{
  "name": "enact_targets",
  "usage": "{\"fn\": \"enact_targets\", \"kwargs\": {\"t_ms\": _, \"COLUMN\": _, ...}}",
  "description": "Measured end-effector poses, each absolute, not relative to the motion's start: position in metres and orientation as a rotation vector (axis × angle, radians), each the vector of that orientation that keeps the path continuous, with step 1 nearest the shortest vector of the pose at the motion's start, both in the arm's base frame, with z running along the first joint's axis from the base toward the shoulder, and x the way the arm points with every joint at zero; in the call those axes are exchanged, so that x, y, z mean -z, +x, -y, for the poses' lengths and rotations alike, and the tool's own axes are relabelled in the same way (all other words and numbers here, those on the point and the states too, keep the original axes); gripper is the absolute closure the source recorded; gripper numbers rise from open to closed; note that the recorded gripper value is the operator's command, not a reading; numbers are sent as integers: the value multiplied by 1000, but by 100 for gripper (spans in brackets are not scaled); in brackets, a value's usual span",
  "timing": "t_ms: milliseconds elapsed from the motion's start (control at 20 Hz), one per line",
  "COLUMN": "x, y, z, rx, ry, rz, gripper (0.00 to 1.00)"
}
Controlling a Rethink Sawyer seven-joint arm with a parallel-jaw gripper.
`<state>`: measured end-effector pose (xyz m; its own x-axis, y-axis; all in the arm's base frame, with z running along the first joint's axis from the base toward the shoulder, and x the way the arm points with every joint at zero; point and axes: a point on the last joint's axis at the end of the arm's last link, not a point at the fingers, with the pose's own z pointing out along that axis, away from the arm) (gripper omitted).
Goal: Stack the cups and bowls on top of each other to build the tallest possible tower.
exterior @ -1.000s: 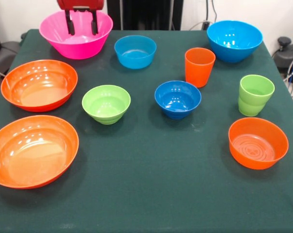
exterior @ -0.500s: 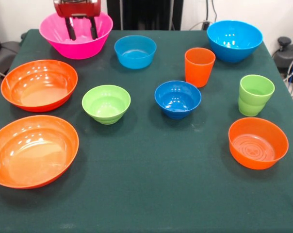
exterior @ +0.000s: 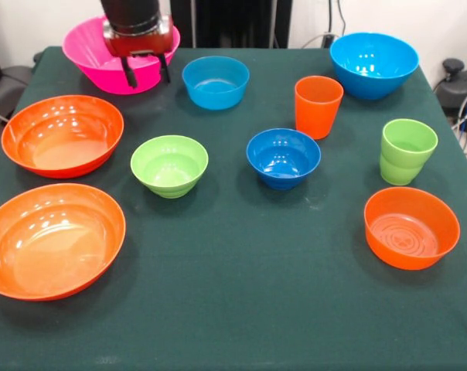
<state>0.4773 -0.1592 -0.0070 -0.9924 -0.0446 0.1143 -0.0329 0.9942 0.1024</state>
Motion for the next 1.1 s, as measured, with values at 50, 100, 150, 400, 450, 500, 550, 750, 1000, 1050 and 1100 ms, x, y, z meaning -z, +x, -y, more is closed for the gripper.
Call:
{"fn": "enact_targets", "kwargs": {"t_ms": 50, "x": 11, "y": 477, "z": 154, "rx": 162, "ry": 72, "rz": 3015, "gripper": 0}}
{"fn": "enact_targets", "kwargs": {"t_ms": 100, "x": 13, "y": 476, "z": 150, "rx": 166, "ry": 81, "rz": 3011, "gripper": 0}}
{"fn": "enact_targets", "kwargs": {"t_ms": 150, "x": 14, "y": 475, "z": 148, "rx": 170, "ry": 89, "rz": 3008, "gripper": 0}}
{"fn": "enact_targets", "kwargs": {"t_ms": 400, "x": 25, "y": 470, "z": 131, "rx": 183, "ry": 153, "rz": 2989, "gripper": 0}}
{"fn": "enact_targets", "kwargs": {"t_ms": 450, "x": 27, "y": 470, "z": 127, "rx": 186, "ry": 164, "rz": 2985, "gripper": 0}}
{"fn": "enact_targets", "kwargs": {"t_ms": 500, "x": 27, "y": 470, "z": 125, "rx": 188, "ry": 168, "rz": 2984, "gripper": 0}}
{"fn": "enact_targets", "kwargs": {"t_ms": 550, "x": 27, "y": 470, "z": 125, "rx": 186, "ry": 169, "rz": 2985, "gripper": 0}}
{"fn": "enact_targets", "kwargs": {"t_ms": 750, "x": 23, "y": 472, "z": 128, "rx": 174, "ry": 167, "rz": 2989, "gripper": 0}}
{"fn": "enact_targets", "kwargs": {"t_ms": 1000, "x": 10, "y": 479, "z": 141, "rx": 134, "ry": 144, "rz": 2985, "gripper": 0}}
{"fn": "enact_targets", "kwargs": {"t_ms": 1050, "x": 7, "y": 481, "z": 143, "rx": 127, "ry": 138, "rz": 2981, "gripper": 0}}
{"fn": "enact_targets", "kwargs": {"t_ms": 1100, "x": 2, "y": 487, "z": 147, "rx": 115, "ry": 131, "rz": 2975, "gripper": 0}}
